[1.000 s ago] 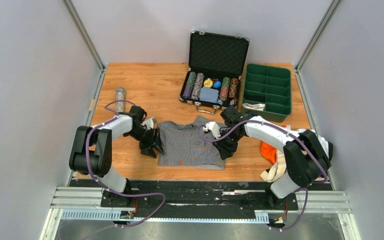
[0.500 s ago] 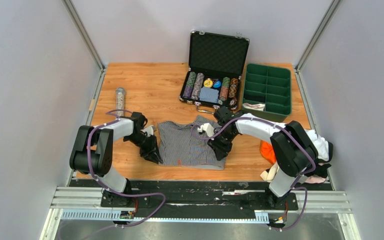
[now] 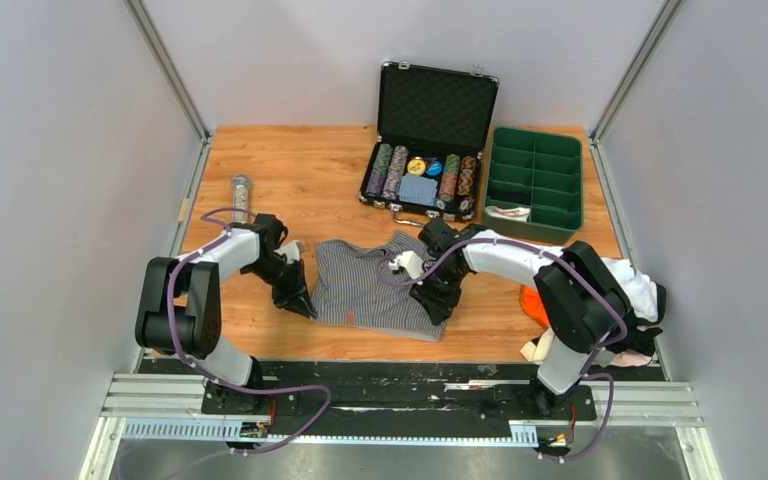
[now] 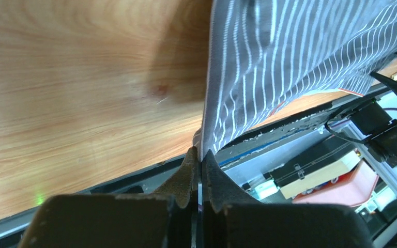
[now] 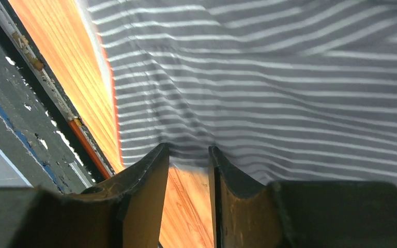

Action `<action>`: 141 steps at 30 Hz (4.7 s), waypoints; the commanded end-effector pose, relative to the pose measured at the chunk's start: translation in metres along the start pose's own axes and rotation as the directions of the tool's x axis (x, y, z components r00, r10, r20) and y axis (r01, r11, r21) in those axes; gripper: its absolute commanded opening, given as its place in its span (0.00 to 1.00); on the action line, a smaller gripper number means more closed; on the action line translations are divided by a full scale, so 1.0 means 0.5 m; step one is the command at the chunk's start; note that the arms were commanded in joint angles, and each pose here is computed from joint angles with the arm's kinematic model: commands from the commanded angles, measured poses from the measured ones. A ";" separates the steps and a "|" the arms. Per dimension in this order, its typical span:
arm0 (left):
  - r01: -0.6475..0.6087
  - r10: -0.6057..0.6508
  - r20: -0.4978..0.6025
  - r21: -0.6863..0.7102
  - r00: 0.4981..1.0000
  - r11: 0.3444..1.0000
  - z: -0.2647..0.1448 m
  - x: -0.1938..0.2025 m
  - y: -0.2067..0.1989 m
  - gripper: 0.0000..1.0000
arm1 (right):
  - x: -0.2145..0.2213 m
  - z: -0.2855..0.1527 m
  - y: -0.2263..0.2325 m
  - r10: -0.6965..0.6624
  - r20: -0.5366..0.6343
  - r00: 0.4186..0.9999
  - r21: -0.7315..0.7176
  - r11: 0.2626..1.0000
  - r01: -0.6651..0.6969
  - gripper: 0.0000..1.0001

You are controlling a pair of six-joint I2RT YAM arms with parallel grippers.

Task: Roll the underwear
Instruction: Flatten out the underwear at the center of the board.

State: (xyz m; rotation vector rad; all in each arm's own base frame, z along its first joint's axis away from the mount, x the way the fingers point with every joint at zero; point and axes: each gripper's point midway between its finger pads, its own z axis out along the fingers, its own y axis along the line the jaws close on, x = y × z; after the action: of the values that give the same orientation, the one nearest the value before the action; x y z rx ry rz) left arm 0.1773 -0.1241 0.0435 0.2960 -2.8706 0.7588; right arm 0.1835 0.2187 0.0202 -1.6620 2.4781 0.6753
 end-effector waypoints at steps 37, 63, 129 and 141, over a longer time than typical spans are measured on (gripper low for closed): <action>0.040 -0.031 0.228 -0.031 0.973 0.999 -0.052 -0.099 0.066 0.00 | -0.451 -0.071 -0.068 -0.201 0.462 0.864 -0.050 0.967 0.251 0.33; 0.036 -0.023 0.246 -0.050 0.969 0.998 -0.059 -0.103 0.070 0.00 | -0.451 -0.040 -0.381 -0.104 0.365 0.925 0.351 0.936 -0.033 0.19; -0.322 0.296 0.458 -0.023 0.838 0.947 -0.173 -0.333 -0.128 0.49 | -0.077 -0.227 -0.221 0.042 0.315 0.948 0.277 0.951 -0.134 0.48; -0.143 0.119 0.279 0.066 0.953 0.988 -0.064 -0.203 -0.027 0.49 | -0.102 -0.209 -0.216 0.063 0.328 0.942 0.220 0.965 -0.141 0.49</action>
State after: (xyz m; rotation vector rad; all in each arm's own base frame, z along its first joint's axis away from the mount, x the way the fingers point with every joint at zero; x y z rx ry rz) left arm 0.2848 -0.0976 0.0586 0.1902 -3.1849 0.8472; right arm 0.3145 0.1712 0.0876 -1.2216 2.3610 0.5202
